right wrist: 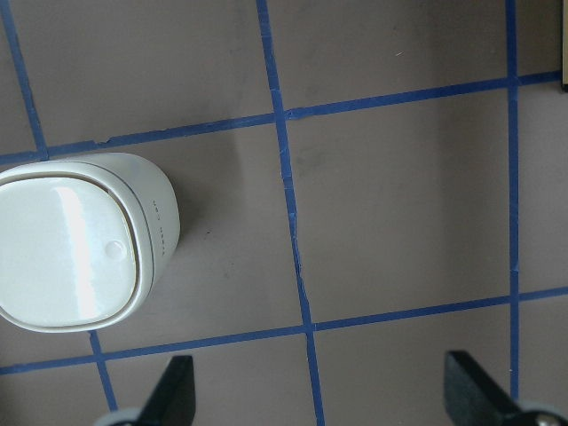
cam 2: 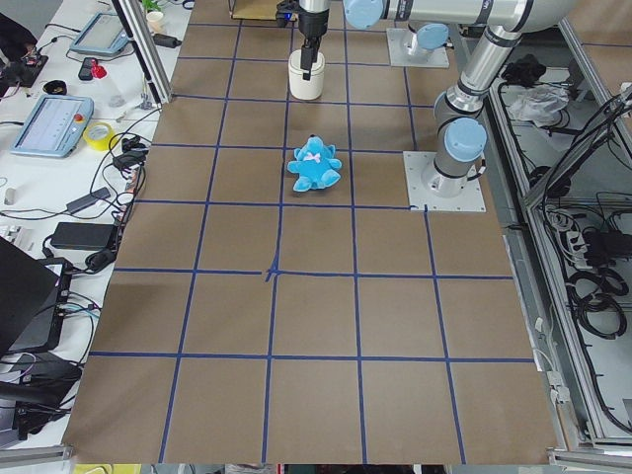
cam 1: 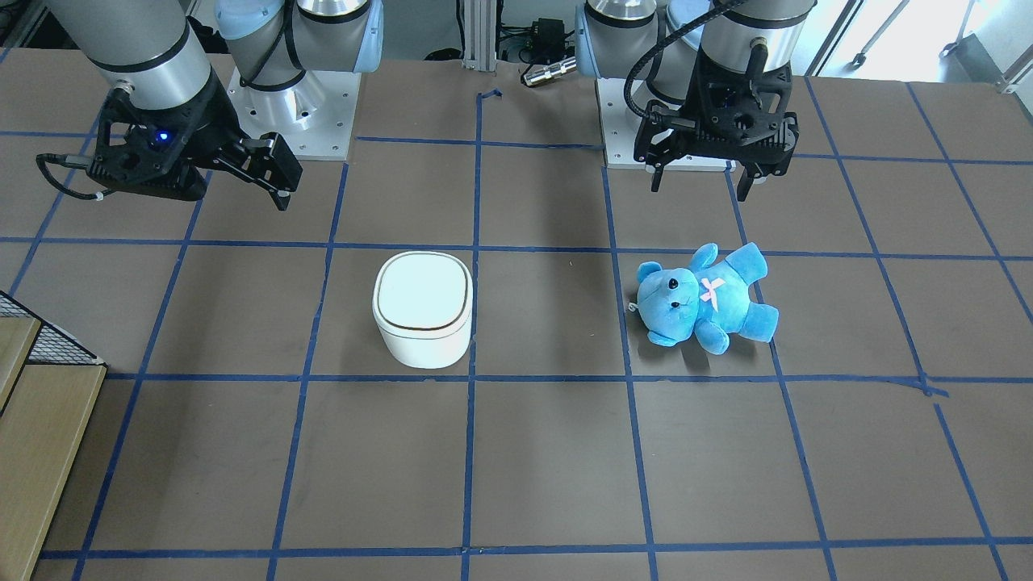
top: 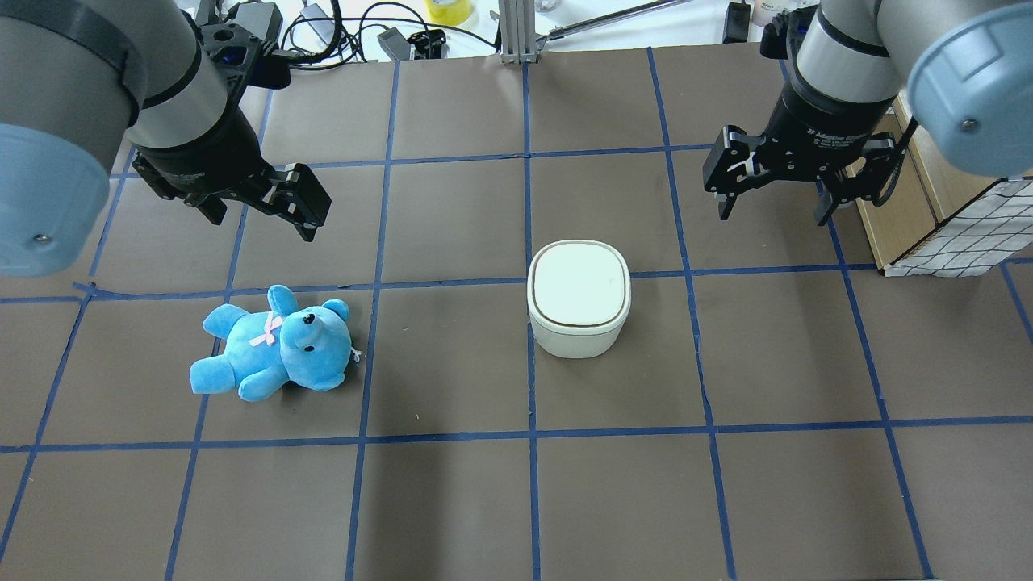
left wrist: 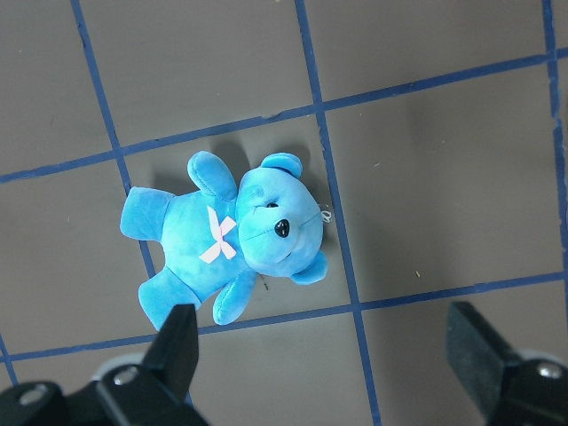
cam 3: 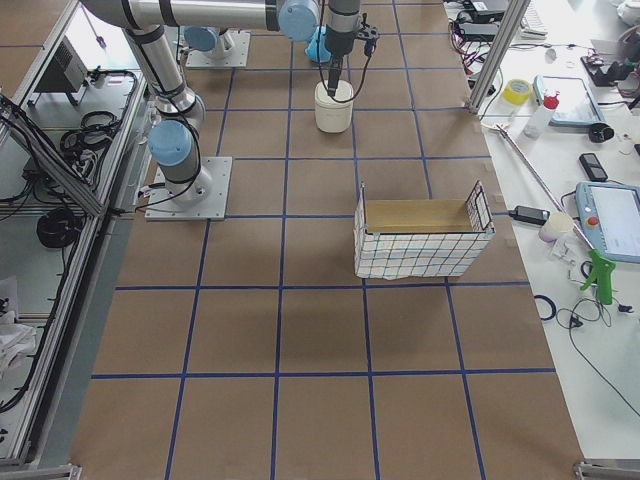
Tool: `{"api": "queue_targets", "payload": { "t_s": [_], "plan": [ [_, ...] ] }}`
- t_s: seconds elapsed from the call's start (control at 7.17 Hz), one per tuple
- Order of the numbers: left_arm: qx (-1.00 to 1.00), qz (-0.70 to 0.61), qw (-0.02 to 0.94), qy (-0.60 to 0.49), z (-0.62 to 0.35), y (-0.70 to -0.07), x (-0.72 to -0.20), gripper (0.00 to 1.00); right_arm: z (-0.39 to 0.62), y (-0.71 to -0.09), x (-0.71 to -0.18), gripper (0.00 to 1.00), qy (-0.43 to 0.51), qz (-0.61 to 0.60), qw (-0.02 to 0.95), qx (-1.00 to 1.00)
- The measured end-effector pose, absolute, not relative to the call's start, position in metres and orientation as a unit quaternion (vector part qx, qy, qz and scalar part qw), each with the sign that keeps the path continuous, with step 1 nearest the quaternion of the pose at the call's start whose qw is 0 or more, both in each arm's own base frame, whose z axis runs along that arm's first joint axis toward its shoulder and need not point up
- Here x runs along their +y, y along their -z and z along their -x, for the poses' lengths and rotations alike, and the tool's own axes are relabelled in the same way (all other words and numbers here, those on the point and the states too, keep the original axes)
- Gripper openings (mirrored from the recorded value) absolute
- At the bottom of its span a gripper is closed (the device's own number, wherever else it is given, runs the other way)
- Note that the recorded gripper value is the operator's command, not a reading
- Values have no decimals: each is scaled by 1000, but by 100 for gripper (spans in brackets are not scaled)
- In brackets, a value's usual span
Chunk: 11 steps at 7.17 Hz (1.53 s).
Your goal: Open trash can with right arm
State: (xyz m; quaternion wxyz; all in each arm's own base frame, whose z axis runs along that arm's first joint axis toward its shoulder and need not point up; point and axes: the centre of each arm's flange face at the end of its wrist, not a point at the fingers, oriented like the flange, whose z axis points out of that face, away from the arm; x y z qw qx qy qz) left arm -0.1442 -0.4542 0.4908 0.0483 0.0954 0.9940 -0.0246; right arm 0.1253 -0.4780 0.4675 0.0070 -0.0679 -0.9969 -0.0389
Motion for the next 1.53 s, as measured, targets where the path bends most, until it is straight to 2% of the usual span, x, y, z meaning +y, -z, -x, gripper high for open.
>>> {"api": "queue_targets", "payload": {
  "t_s": [1.53],
  "plan": [
    [994,-95,48,25,144,-491,-454,100,-126,-469,-480,100,32,67,3,-997]
  ]
}}
